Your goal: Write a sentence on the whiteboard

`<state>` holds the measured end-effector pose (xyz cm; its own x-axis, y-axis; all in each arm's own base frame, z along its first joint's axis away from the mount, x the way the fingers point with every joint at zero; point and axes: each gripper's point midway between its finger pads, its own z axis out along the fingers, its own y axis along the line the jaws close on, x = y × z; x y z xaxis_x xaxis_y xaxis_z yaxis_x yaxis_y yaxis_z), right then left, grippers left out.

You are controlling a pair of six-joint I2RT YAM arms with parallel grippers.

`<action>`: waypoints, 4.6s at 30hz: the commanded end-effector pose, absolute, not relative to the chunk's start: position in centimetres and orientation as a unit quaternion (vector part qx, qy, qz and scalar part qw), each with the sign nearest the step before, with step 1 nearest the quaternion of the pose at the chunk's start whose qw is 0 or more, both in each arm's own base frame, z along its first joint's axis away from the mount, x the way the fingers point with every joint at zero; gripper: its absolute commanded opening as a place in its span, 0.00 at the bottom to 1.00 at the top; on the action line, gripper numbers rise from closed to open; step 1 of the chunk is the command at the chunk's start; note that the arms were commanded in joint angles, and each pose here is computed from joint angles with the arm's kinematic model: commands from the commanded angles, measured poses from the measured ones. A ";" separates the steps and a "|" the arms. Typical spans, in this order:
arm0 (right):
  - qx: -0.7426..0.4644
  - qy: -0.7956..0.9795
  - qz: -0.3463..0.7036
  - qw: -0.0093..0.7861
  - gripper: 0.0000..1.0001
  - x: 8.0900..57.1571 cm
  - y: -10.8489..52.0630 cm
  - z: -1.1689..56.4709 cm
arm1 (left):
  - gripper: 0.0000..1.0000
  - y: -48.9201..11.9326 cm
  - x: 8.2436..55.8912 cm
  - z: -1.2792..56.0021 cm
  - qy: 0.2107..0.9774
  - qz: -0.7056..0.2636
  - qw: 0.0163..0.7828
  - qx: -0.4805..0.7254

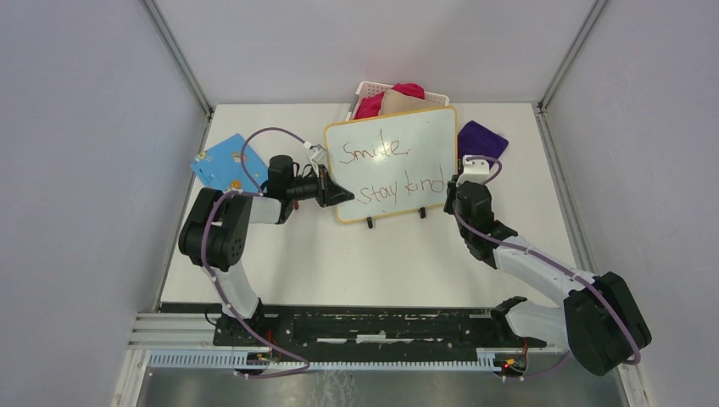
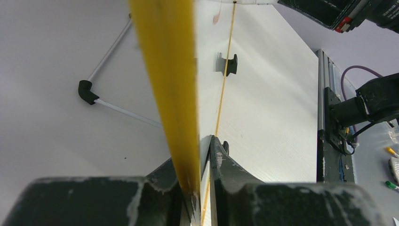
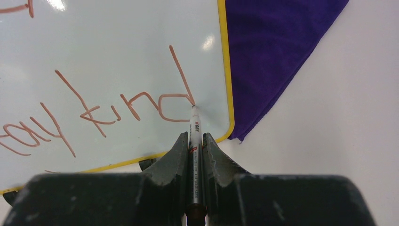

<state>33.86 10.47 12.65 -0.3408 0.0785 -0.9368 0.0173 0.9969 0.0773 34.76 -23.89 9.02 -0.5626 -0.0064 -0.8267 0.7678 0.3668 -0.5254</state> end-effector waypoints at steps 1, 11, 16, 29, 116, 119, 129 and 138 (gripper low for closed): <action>0.051 0.792 0.028 0.607 0.00 36.0 10.4 16.1 | 0.02 -23.2 33.2 2.8 0.802 -0.446 0.324 0.230; 0.047 0.780 0.067 0.621 0.00 34.9 10.8 17.4 | 0.02 -23.2 33.2 2.7 0.802 -0.446 0.323 0.230; 0.019 0.760 0.108 0.641 0.00 33.1 12.7 19.3 | 0.02 -23.2 33.2 2.7 0.802 -0.446 0.323 0.230; -0.041 0.727 0.155 0.668 0.00 32.9 18.1 22.4 | 0.02 -23.2 33.3 2.7 0.803 -0.445 0.323 0.230; 0.131 0.725 0.062 0.674 0.00 29.7 7.4 17.2 | 0.02 -23.1 33.3 2.6 0.806 -0.444 0.320 0.227; 0.141 0.725 0.100 0.666 0.00 29.8 8.1 16.3 | 0.02 -23.1 33.3 2.6 0.806 -0.443 0.321 0.227; 0.199 0.694 0.195 0.663 0.00 30.7 8.4 16.2 | 0.02 -23.1 33.4 2.5 0.807 -0.442 0.320 0.226; 0.205 0.707 0.203 0.646 0.00 32.1 8.7 15.6 | 0.02 -23.1 33.4 2.4 0.809 -0.442 0.316 0.226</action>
